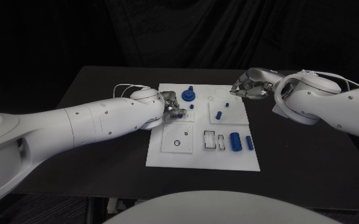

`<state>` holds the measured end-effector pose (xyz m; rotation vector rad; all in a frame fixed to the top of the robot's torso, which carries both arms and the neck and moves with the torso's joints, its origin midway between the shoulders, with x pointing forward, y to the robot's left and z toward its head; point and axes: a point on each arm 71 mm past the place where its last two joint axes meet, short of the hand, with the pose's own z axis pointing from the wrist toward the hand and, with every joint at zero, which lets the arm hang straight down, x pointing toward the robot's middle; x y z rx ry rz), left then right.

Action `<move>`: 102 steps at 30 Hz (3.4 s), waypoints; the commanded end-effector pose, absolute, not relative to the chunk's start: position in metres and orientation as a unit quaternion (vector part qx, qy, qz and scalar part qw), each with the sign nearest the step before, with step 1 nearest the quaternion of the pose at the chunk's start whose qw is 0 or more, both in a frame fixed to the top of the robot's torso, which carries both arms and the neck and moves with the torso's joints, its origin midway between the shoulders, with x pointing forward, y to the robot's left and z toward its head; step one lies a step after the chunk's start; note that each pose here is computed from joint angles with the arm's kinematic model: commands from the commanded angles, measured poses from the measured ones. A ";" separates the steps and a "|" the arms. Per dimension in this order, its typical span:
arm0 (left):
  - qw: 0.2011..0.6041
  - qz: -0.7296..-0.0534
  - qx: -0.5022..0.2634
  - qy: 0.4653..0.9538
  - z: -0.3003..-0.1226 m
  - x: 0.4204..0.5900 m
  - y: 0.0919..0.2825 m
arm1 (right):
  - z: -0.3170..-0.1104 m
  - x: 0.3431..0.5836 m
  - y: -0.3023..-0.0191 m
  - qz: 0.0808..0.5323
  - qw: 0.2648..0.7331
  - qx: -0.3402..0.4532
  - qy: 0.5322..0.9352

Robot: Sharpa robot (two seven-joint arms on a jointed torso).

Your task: Assemble the parts on the task board

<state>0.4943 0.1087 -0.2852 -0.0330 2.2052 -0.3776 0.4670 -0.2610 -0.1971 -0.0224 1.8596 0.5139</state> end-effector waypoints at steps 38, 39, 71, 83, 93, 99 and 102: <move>0.475 -0.177 -0.050 0.860 -0.287 0.489 0.108 | -0.198 0.469 -0.264 0.211 0.579 -0.003 0.788; 0.475 -0.177 -0.051 0.860 -0.287 0.489 0.108 | -0.198 0.469 -0.264 0.211 0.579 -0.003 0.788; 0.470 -0.175 -0.050 0.863 -0.291 0.487 0.115 | -0.200 0.468 -0.266 0.208 0.575 -0.003 0.791; 0.470 -0.184 -0.048 0.862 -0.292 0.485 0.112 | -0.200 0.468 -0.266 0.210 0.576 -0.003 0.790; 0.474 -0.189 -0.049 0.859 -0.293 0.485 0.112 | -0.201 0.468 -0.267 0.209 0.577 -0.001 0.790; 0.475 -0.192 -0.050 0.858 -0.293 0.484 0.113 | -0.201 0.468 -0.267 0.209 0.577 -0.001 0.789; 0.475 -0.192 -0.050 0.857 -0.293 0.484 0.113 | -0.201 0.468 -0.267 0.209 0.578 -0.001 0.789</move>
